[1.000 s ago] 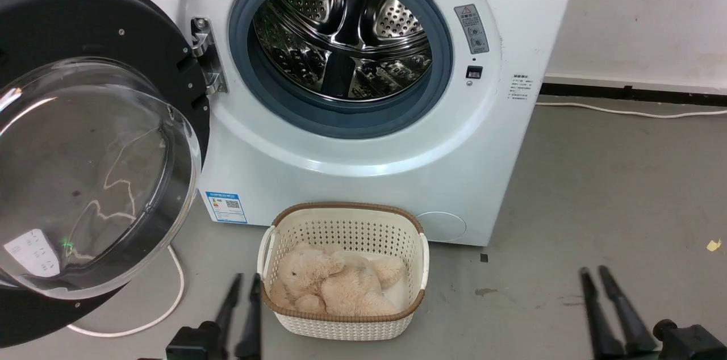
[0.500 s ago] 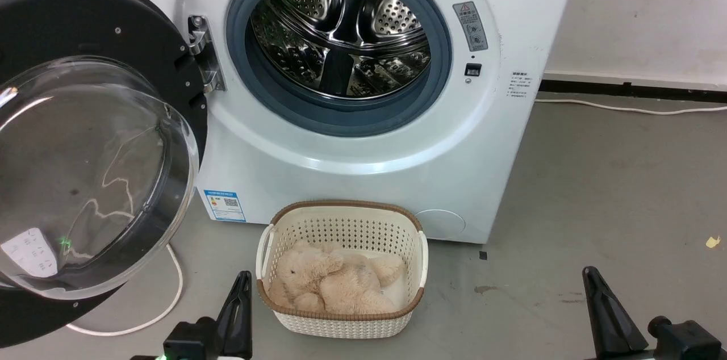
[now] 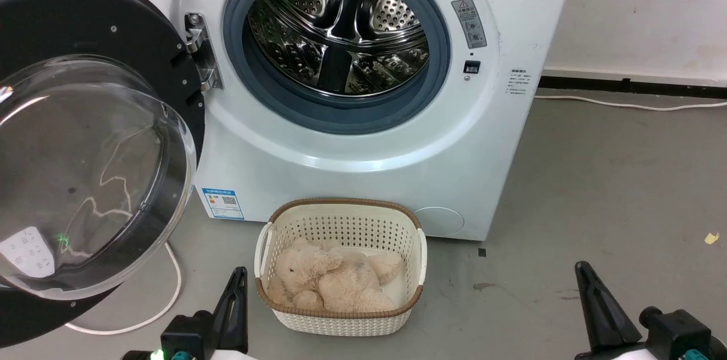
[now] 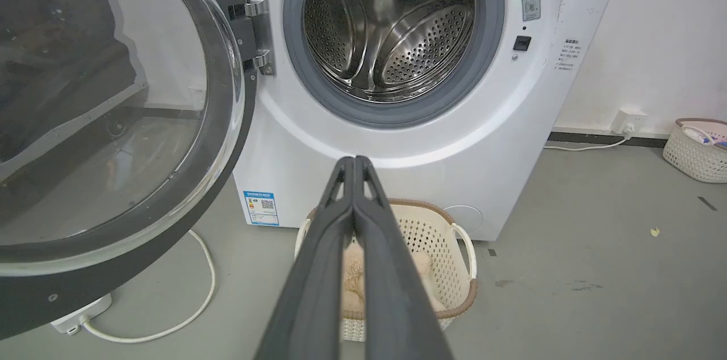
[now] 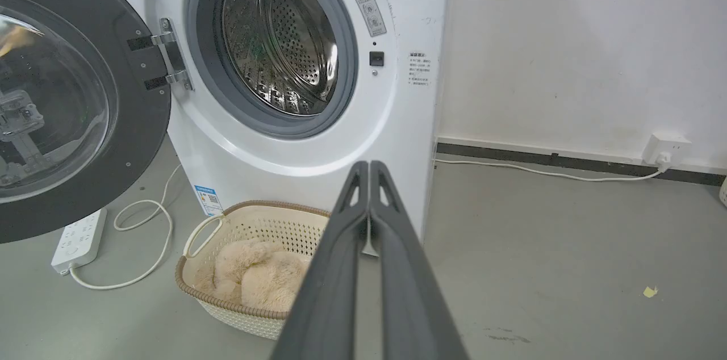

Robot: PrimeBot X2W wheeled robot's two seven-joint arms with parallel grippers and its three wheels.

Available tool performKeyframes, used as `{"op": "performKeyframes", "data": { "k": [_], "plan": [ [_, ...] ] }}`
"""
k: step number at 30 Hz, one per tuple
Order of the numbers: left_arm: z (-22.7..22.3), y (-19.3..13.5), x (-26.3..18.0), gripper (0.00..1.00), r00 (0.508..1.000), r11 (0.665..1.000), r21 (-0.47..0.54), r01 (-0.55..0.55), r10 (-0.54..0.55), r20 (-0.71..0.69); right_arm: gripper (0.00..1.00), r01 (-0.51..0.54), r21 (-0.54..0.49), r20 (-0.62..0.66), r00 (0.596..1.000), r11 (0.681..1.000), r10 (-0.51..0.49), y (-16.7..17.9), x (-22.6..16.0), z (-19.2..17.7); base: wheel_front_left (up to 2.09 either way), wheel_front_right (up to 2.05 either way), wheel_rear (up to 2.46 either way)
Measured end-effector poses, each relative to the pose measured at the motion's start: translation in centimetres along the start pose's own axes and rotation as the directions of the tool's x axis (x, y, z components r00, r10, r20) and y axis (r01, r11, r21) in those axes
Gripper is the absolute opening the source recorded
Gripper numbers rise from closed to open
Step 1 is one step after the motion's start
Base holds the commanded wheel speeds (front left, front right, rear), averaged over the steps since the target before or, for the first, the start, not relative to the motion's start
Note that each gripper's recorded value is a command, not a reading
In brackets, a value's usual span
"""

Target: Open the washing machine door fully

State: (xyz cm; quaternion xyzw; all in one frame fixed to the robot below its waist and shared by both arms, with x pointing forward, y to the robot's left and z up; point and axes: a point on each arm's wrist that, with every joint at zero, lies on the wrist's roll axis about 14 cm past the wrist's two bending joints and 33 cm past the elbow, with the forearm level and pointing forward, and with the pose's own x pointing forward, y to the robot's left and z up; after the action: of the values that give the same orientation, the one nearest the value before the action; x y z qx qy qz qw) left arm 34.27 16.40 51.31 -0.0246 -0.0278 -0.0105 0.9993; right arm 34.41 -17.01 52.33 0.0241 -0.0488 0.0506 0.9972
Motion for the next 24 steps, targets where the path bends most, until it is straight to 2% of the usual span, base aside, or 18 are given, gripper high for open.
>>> {"op": "performKeyframes", "data": {
  "k": [24],
  "plan": [
    [0.25, 0.06, 0.77, 0.0, 1.0, 1.0, 0.017, 0.004, -0.004, -0.015, 0.0, -0.008, -0.018, -0.037, 0.999, 1.0, 0.007, 0.17, 0.57, -0.3, 0.0, 0.0, 0.0]
  ]
}}
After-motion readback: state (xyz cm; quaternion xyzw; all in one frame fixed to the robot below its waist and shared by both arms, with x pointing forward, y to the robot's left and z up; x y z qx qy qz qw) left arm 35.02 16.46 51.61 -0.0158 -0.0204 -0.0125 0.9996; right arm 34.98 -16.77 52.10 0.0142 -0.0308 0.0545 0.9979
